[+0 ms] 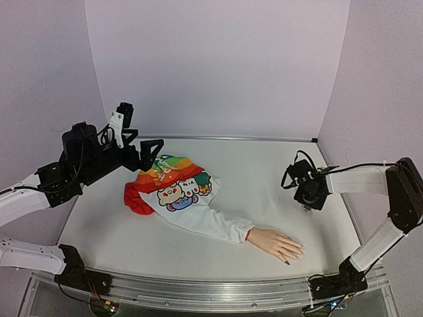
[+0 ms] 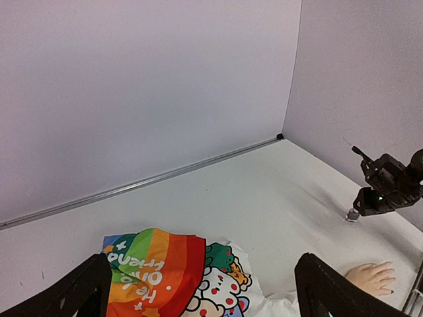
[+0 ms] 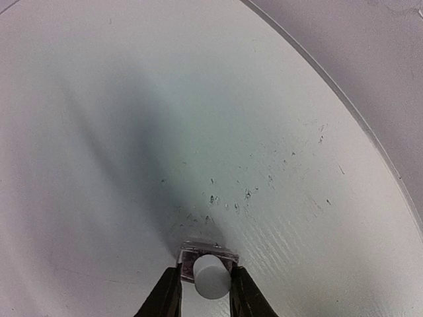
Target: Paint the nails
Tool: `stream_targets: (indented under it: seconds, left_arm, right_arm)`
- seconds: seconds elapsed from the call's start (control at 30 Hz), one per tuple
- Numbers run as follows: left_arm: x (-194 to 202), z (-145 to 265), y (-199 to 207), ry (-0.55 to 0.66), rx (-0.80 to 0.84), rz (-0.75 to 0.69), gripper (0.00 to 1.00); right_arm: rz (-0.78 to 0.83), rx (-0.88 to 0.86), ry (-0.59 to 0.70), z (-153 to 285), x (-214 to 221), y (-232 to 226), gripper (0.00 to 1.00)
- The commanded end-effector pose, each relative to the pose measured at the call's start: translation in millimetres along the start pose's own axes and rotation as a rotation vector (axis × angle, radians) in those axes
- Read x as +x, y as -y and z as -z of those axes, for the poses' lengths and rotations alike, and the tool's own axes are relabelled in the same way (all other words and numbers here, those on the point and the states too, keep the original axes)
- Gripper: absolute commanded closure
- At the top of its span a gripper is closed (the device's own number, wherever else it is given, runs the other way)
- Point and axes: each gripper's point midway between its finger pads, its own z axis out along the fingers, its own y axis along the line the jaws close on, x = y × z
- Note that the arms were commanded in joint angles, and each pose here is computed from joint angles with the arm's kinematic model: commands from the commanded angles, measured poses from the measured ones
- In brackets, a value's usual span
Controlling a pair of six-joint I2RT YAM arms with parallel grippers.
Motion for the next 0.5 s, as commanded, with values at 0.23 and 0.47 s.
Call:
stream_targets:
  seconds: [0.23,0.47]
  left_arm:
    - [-15.0,5.2,-7.9,0.047,-0.041,0.018,0.00]
    - [-26.7,19.1,-38.4,0.132,-0.205,0.064,0.00]
  right_arm:
    - [-0.020,-0.084,0.052,31.9,-22.5,9.2,0.37]
    - [0.061,-0.330,0.137,105.5,-54.7,18.8,0.03]
